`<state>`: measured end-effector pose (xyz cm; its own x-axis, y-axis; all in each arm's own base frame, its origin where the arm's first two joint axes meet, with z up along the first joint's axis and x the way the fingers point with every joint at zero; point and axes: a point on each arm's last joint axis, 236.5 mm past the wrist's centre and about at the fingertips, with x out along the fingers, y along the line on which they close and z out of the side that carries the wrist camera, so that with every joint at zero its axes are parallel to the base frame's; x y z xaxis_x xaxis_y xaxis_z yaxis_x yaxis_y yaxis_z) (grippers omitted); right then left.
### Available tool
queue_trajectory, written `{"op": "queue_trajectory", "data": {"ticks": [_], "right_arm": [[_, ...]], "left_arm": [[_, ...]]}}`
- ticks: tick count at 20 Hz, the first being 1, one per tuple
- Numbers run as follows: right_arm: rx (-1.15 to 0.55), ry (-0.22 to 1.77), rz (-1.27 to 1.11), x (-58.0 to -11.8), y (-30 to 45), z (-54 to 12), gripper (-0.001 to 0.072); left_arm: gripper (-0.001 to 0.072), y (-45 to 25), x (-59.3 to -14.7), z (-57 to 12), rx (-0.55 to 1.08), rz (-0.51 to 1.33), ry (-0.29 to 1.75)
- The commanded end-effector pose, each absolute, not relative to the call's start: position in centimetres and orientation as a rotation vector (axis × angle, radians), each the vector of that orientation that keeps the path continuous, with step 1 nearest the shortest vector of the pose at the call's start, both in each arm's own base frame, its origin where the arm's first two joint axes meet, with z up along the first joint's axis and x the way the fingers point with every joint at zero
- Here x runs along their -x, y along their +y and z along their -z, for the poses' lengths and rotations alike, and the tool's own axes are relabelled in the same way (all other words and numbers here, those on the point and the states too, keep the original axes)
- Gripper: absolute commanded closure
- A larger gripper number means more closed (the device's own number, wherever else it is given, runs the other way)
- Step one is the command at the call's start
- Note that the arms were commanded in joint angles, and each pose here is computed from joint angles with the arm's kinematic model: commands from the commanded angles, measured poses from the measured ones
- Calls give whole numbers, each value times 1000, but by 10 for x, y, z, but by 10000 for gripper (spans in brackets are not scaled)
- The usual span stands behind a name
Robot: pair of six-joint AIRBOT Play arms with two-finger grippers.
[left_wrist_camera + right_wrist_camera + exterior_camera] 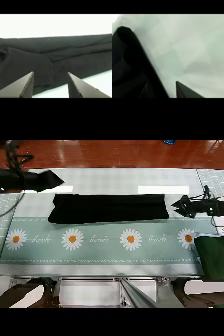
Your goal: Fold the shirts.
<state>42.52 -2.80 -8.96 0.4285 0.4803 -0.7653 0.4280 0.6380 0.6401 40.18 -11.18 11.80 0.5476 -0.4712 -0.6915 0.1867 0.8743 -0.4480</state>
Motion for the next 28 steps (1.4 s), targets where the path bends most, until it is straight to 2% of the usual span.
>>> {"op": "queue_trajectory", "data": {"ticks": [1, 5, 6, 8, 9, 10, 11, 12, 15, 18, 20, 23, 28], "right_arm": [[-987, 1221, -134, -436, 10, 102, 303], [-1000, 1286, -223, -442, 52, 105, 313], [-978, 1285, -248, -447, 62, 102, 394], [-933, 1271, -353, -456, 83, 77, 657], [-885, 1254, -401, -458, 85, 63, 687], [-834, 1237, -399, -458, 81, 50, 687], [-784, 1218, -362, -457, 67, 39, 688], [-718, 1207, -318, -451, 50, 27, 688], [-524, 1165, -252, -424, 18, -23, 688], [-412, 1086, -264, -388, 19, -83, 687], [-392, 1004, -268, -362, 28, -121, 688], [-414, 907, -258, -315, 44, -158, 687], [-460, 784, -305, -272, 70, -194, 688]], "left_arm": [[203, -140, -382, -90, 349, 425, 967], [203, -155, -380, -72, 337, 452, 1021], [203, -159, -379, -68, 334, 458, 1035], [205, -165, -378, -57, 331, 467, 1066], [216, -167, -377, -53, 328, 471, 1080], [341, -168, -377, -49, 327, 473, 1090], [643, -169, -377, -47, 325, 473, 1095], [689, -169, -378, -45, 317, 477, 1095], [692, -179, -386, -43, 315, 483, 1073], [691, -235, -390, -37, 353, 575, 1084], [691, -291, -380, -23, 379, 664, 1128], [691, -374, -364, -1, 334, 766, 1174], [692, -495, -302, 34, 257, 947, 1337]]}}
